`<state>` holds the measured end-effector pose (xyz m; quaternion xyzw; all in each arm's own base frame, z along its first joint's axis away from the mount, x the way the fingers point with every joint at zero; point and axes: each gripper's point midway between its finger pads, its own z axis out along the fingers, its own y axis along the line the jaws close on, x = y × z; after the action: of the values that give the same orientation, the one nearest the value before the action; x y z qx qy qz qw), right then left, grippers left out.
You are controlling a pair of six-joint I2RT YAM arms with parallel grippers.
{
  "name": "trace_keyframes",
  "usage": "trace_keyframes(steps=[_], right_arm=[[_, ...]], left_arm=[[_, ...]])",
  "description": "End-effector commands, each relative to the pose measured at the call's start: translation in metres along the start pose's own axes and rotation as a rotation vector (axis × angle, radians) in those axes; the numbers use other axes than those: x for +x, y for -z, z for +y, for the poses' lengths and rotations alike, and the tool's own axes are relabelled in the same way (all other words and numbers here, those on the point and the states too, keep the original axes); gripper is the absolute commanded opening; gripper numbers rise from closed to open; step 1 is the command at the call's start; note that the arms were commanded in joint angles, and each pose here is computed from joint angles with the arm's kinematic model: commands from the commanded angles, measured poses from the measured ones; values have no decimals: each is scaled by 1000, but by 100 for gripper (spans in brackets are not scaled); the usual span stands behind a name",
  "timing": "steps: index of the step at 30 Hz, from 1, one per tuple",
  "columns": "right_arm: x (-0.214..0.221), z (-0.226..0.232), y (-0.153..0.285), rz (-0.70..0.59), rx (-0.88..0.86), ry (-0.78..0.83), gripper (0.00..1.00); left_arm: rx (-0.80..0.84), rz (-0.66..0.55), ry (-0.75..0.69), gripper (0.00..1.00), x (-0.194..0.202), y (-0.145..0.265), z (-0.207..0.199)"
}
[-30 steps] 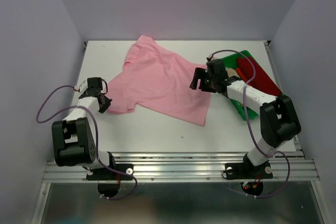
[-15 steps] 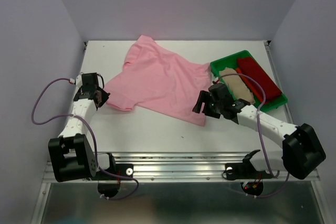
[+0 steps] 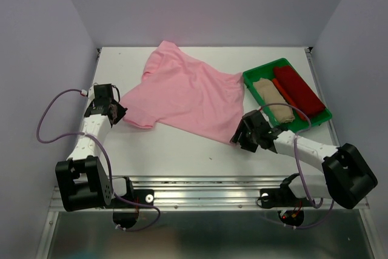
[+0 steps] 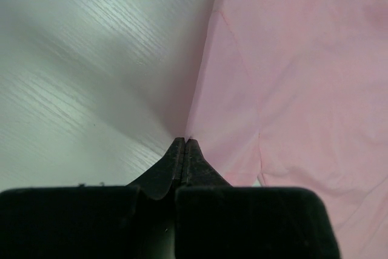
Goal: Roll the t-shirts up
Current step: Flatten out the T-shirt at the center of the board.
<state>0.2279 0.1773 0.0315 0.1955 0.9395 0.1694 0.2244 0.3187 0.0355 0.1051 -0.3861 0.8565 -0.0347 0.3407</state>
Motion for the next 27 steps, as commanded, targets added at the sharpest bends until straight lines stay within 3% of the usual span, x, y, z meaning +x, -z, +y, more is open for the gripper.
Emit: trace_keyframes(steps=[1, 8, 11, 15, 17, 27], right_arm=[[-3, 7, 0, -53, -58, -108, 63], [-2, 17, -8, -46, -106, -165, 57], [-3, 19, -11, -49, -103, -170, 41], [-10, 18, -9, -81, -100, -170, 10], [-12, 14, -5, -95, -81, -144, 2], [-52, 23, 39, -220, -38, 6, 1]], left_arm=[[44, -47, -14, 0, -17, 13, -13], [54, -49, -16, 0, -18, 15, -14], [54, -49, -17, 0, -18, 15, -14], [58, -55, -20, 0, -21, 17, -16], [58, -56, -23, 0, -22, 19, -17], [128, -102, -24, 0, -41, 53, -32]])
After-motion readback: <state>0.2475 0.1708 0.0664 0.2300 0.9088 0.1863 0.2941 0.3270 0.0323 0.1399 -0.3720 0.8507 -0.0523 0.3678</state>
